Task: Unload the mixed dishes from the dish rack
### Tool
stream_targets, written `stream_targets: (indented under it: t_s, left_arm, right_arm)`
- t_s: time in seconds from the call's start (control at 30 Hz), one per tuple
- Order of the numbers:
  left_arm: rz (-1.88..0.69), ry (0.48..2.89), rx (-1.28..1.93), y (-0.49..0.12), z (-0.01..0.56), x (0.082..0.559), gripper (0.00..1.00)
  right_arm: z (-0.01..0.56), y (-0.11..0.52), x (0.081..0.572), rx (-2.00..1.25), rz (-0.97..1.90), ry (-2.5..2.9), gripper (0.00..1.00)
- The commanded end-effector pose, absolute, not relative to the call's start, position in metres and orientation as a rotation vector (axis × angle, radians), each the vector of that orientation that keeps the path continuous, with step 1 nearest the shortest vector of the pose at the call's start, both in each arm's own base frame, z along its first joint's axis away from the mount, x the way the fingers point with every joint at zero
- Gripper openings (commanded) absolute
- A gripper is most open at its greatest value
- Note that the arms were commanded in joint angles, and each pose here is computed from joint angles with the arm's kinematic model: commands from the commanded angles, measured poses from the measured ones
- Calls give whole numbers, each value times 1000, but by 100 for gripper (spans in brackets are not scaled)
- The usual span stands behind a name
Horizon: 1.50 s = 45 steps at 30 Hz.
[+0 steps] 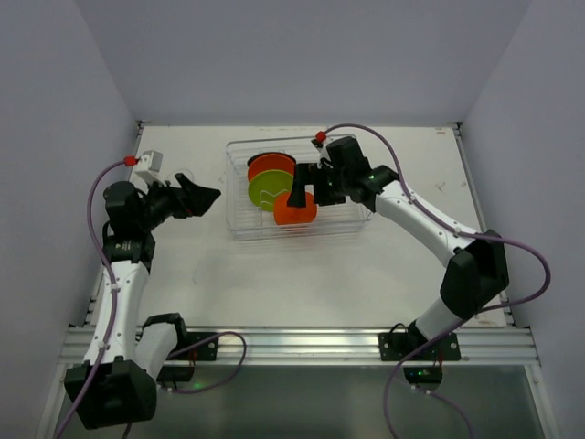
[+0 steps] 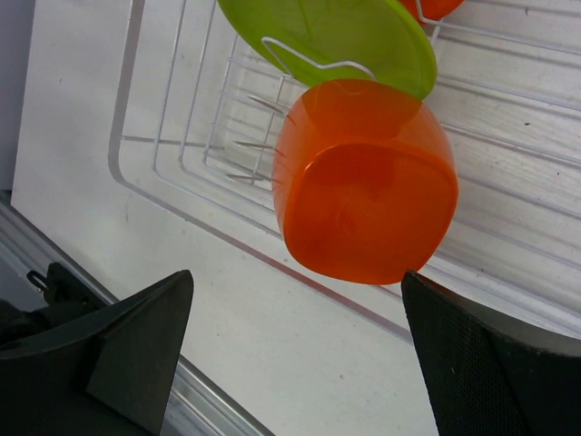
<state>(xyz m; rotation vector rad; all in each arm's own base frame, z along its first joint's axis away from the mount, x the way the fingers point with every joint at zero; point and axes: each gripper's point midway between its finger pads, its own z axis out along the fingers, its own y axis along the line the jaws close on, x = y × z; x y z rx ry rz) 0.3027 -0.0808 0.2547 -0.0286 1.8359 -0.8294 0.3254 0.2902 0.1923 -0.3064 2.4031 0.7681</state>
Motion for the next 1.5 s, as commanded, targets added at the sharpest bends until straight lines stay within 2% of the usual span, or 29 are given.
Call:
stream_targets:
  t_s: [0.0, 0.63, 0.97, 1.23, 1.37, 1.47]
  left_arm:
    - [-847, 1794, 47, -90, 267, 305, 100]
    - [-852, 1795, 89, -98, 264, 305, 100]
    - [-854, 1795, 99, -99, 263, 303, 100]
    - [-851, 1785, 104, -99, 266, 302, 100]
    - [-846, 1781, 102, -99, 267, 301, 100]
    - [-840, 1774, 102, -98, 268, 301, 100]
  right_arm:
    - [195, 298, 332, -316, 778, 2383, 99]
    - [161, 314, 337, -277, 871, 2381, 99]
    - [184, 319, 343, -263, 933, 2283, 99]
    - [208, 318, 352, -306, 571, 2354, 99]
    - [218, 327, 348, -335, 514, 2339, 99]
    - [223, 341, 342, -370, 577, 2341, 99]
